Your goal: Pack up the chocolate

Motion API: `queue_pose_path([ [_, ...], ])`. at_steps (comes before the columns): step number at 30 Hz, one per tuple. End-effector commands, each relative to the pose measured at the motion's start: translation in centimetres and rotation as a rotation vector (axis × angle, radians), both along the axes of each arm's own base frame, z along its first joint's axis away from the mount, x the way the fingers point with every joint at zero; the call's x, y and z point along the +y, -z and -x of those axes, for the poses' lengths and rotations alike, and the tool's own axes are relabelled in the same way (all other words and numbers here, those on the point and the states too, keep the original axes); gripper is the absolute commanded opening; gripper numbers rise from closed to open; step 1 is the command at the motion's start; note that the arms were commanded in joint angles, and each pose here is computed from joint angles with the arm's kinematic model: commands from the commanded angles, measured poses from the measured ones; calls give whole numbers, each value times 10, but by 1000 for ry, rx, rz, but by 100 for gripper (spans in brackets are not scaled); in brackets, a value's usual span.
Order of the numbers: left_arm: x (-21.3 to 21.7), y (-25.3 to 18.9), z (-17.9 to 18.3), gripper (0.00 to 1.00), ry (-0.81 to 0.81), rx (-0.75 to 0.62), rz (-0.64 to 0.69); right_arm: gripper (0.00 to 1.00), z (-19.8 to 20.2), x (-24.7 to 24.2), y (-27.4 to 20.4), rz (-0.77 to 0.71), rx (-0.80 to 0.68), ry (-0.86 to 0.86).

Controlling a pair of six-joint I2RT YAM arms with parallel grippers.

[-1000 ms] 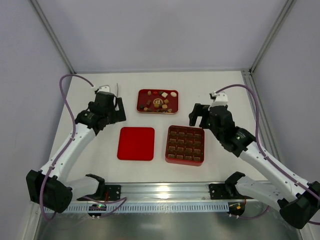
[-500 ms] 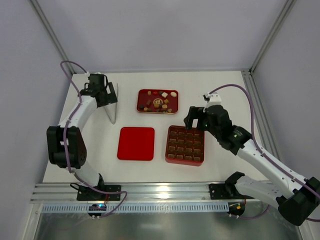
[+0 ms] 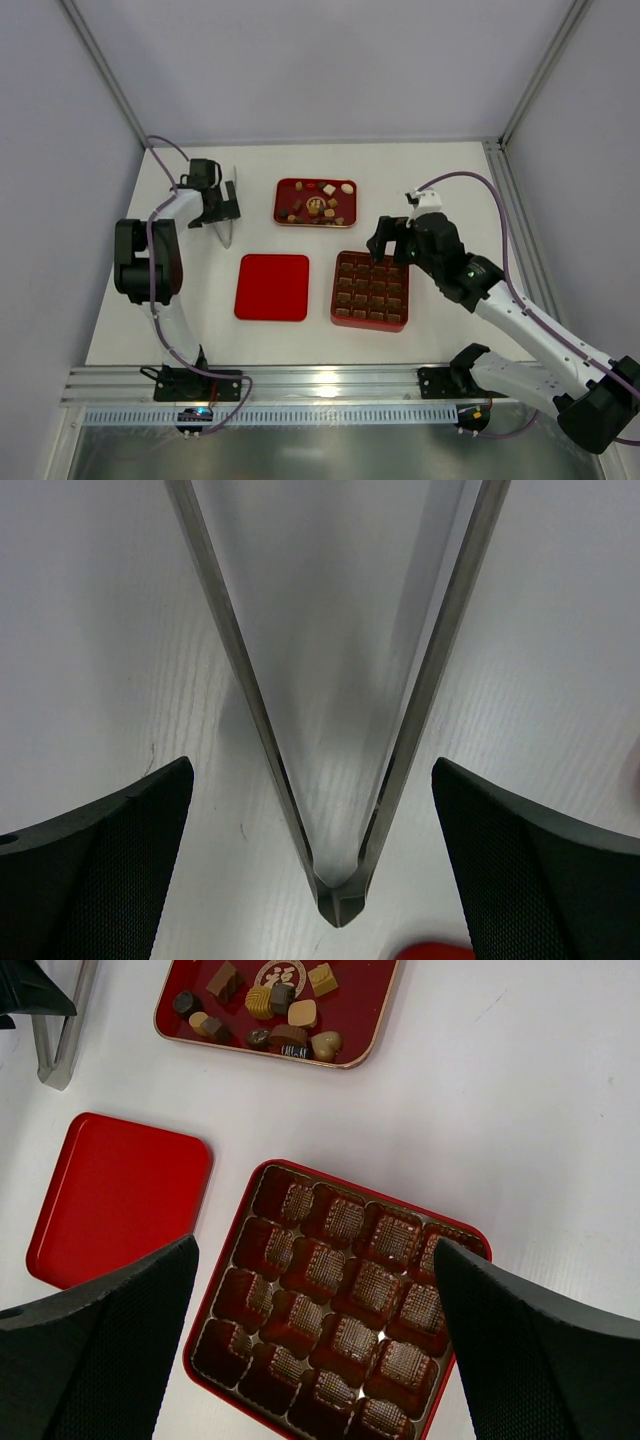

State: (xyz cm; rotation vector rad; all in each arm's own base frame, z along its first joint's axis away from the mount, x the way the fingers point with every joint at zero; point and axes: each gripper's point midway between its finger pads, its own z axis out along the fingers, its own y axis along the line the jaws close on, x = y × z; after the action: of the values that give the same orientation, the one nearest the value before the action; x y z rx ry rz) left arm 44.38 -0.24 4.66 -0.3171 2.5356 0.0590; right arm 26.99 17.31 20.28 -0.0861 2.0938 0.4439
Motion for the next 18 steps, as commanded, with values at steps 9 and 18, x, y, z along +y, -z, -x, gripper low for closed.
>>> queue_pose_path([
  [9, 0, 2, -25, 99, 9, -38, 23, 100, -4, 3, -5, -20, -34, 1],
  [18, 1, 8, -28, 94, -38, -31, 32, 100, -2, 0, -2, -16, -37, 7],
])
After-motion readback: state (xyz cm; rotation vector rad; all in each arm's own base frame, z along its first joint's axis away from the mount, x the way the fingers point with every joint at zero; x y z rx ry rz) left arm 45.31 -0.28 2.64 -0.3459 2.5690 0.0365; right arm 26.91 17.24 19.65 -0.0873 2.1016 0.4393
